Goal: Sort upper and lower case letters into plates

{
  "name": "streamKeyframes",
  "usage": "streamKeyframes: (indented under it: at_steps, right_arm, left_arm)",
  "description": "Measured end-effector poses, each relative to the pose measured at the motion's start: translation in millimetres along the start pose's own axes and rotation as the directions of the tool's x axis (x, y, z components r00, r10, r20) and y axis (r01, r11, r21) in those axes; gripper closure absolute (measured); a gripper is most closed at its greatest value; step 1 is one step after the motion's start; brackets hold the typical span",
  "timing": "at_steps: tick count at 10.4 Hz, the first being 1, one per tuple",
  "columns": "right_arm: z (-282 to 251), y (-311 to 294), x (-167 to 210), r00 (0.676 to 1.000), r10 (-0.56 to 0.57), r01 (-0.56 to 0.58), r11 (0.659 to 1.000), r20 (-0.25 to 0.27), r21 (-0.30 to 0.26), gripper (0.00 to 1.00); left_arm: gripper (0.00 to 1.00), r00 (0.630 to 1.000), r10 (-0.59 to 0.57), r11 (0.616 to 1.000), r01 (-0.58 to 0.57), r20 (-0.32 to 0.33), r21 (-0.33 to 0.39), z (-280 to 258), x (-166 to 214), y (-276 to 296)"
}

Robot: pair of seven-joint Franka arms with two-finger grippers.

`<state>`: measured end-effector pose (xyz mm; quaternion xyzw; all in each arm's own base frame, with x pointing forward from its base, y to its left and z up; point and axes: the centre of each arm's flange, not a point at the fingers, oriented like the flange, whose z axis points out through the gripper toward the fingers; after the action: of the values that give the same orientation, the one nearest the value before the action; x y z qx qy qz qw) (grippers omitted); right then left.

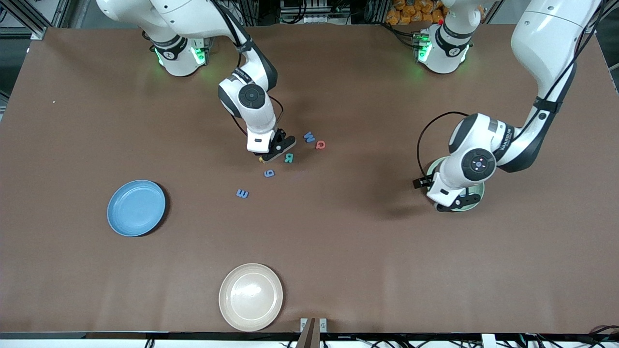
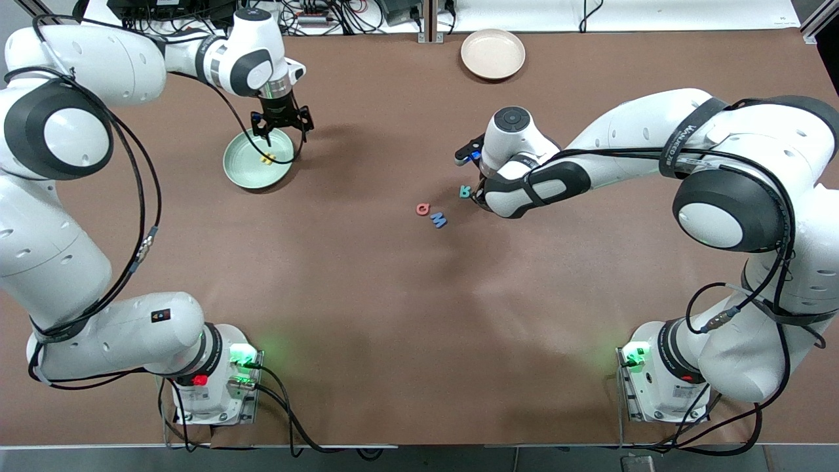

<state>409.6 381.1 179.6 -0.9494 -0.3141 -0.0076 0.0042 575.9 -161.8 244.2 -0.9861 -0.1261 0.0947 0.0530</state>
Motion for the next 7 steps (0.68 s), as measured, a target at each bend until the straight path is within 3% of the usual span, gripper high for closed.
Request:
streamKeyframes:
  at_steps: [3,7]
  right_arm:
    - [-20,16,8,0.999,0.031,-0.031,1.0,-0.028,0.001,0.9]
    - [-59,72,14,0.99,0.131,-0.131,0.991,-0.053,0.002,0.9]
  left_arm:
    - [0.11,0.998,-0.055,0.998,0.055,-0.002,-0.009,-5,-19,32]
    - [0.13,0.983,-0.178,0.982,0.18,0.047,-0.051,-14,-67,100]
